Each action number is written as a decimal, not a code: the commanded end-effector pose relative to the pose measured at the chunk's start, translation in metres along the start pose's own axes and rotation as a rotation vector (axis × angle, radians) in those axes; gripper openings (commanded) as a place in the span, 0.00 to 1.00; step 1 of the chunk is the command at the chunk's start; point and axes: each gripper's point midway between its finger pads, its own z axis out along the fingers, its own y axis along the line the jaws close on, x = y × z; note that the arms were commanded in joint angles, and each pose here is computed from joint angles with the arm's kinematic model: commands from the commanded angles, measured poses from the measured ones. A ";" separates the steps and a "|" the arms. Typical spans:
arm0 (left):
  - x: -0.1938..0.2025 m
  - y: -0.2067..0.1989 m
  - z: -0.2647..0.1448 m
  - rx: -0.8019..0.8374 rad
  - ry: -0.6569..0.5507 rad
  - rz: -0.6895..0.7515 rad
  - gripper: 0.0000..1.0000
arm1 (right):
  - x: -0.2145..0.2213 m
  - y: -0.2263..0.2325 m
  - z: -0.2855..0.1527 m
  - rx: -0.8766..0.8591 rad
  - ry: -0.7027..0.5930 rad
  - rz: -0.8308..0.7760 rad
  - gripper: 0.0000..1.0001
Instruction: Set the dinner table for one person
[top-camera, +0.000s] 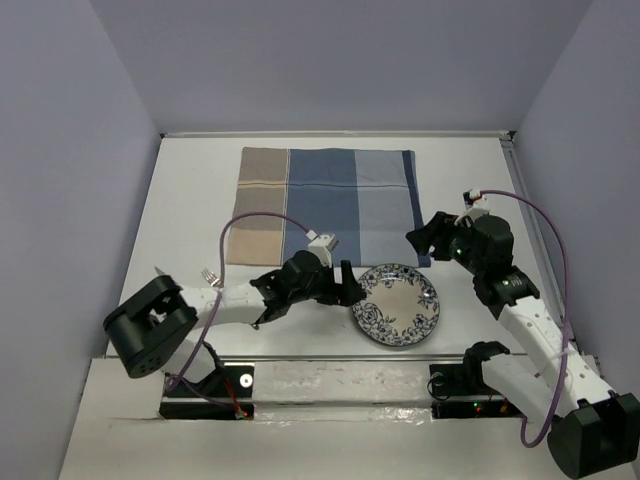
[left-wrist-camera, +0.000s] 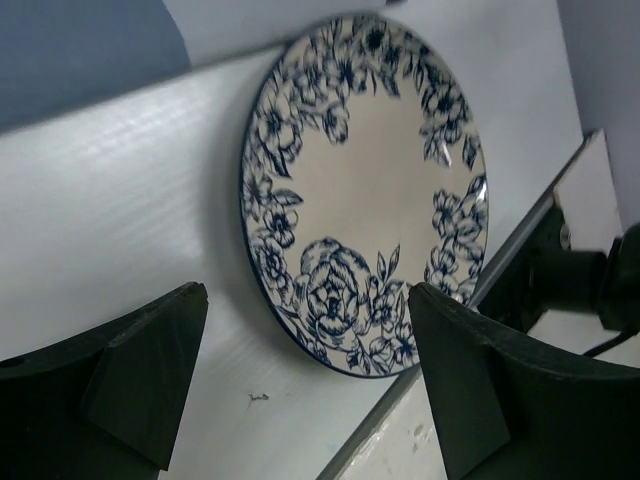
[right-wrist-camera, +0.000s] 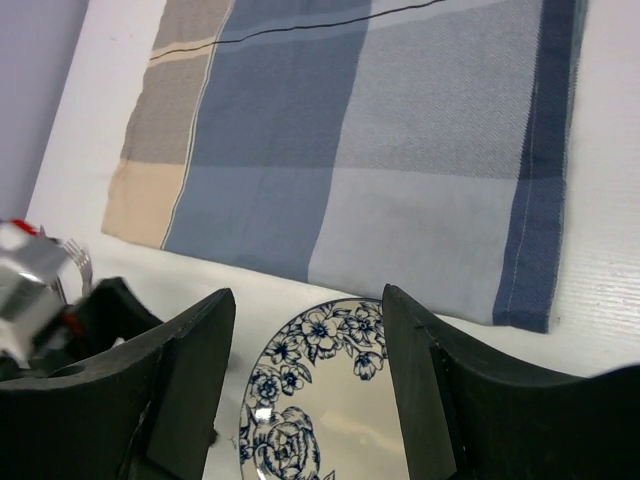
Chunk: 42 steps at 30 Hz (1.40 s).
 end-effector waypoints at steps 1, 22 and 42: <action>0.020 -0.027 0.017 0.127 0.105 0.011 0.89 | -0.002 0.014 -0.005 -0.078 0.007 -0.031 0.66; 0.062 0.021 0.048 -0.003 0.222 -0.001 0.46 | 0.005 0.007 -0.006 -0.056 -0.004 -0.001 0.63; 0.016 -0.016 0.022 0.119 0.069 -0.061 0.00 | -0.010 0.023 -0.021 -0.098 -0.035 -0.008 0.63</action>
